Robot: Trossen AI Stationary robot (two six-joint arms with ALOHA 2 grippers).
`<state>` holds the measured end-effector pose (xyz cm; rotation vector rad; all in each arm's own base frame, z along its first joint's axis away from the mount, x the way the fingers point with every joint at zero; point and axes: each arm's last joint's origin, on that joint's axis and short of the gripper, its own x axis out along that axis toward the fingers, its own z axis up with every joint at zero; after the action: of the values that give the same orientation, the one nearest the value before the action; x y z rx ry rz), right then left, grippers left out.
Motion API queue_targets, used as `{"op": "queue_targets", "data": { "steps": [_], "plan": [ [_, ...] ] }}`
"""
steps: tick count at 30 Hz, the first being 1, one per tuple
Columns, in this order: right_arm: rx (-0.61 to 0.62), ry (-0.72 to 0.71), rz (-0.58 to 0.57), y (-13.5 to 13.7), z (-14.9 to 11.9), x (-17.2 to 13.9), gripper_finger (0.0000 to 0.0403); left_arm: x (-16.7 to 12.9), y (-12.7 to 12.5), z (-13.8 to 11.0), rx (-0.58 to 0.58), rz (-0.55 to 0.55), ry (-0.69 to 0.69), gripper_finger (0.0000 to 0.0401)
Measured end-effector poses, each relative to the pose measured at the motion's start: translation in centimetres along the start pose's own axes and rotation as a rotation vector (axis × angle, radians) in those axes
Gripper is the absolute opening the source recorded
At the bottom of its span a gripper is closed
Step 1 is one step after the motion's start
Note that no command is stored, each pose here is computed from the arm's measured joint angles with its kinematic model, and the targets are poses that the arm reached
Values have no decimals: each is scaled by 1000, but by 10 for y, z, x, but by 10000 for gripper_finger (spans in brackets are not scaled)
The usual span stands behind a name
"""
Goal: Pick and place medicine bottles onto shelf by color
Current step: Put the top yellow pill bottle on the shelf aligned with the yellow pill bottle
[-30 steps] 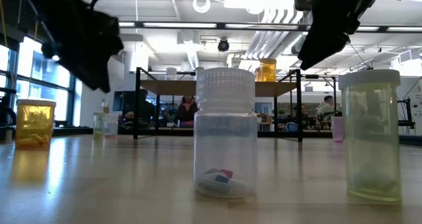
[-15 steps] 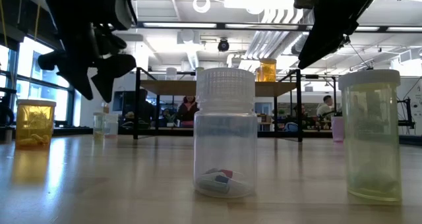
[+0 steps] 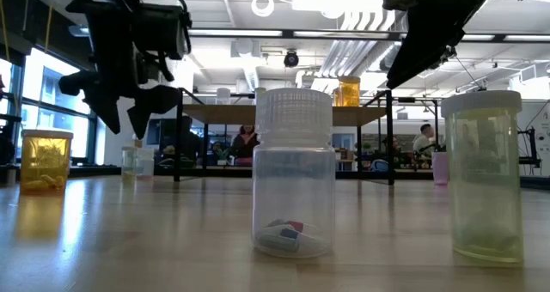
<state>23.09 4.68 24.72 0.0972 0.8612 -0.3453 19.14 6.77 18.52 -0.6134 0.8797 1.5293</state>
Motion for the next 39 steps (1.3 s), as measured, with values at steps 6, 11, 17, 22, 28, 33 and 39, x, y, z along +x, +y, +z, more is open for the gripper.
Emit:
{"op": "queue_targets", "data": {
  "steps": [6, 11, 17, 22, 28, 33, 39],
  "plan": [
    [0, 0, -1, 0, 0, 0, 275, 9, 2, 11, -27, 6, 33, 218],
    [-8, -1, -2, 0, 0, 0, 275, 13, -1, 16, -12, -34, 52, 218],
    [-8, -2, -5, 0, 0, 0, 275, 21, 4, 16, -15, -18, 83, 218],
    [-8, -2, -6, 0, 0, 0, 275, 34, 6, 8, -20, -18, 96, 218],
    [-6, -6, -5, 0, 0, 0, 275, 38, 6, 4, -13, -38, 101, 218],
    [-5, -8, -4, 0, 1, 0, 275, 39, 6, 4, -1, -39, 100, 207],
    [-5, -9, -4, 0, 1, 0, 275, 38, 5, 4, 14, -49, 95, 159]
  ]
}}
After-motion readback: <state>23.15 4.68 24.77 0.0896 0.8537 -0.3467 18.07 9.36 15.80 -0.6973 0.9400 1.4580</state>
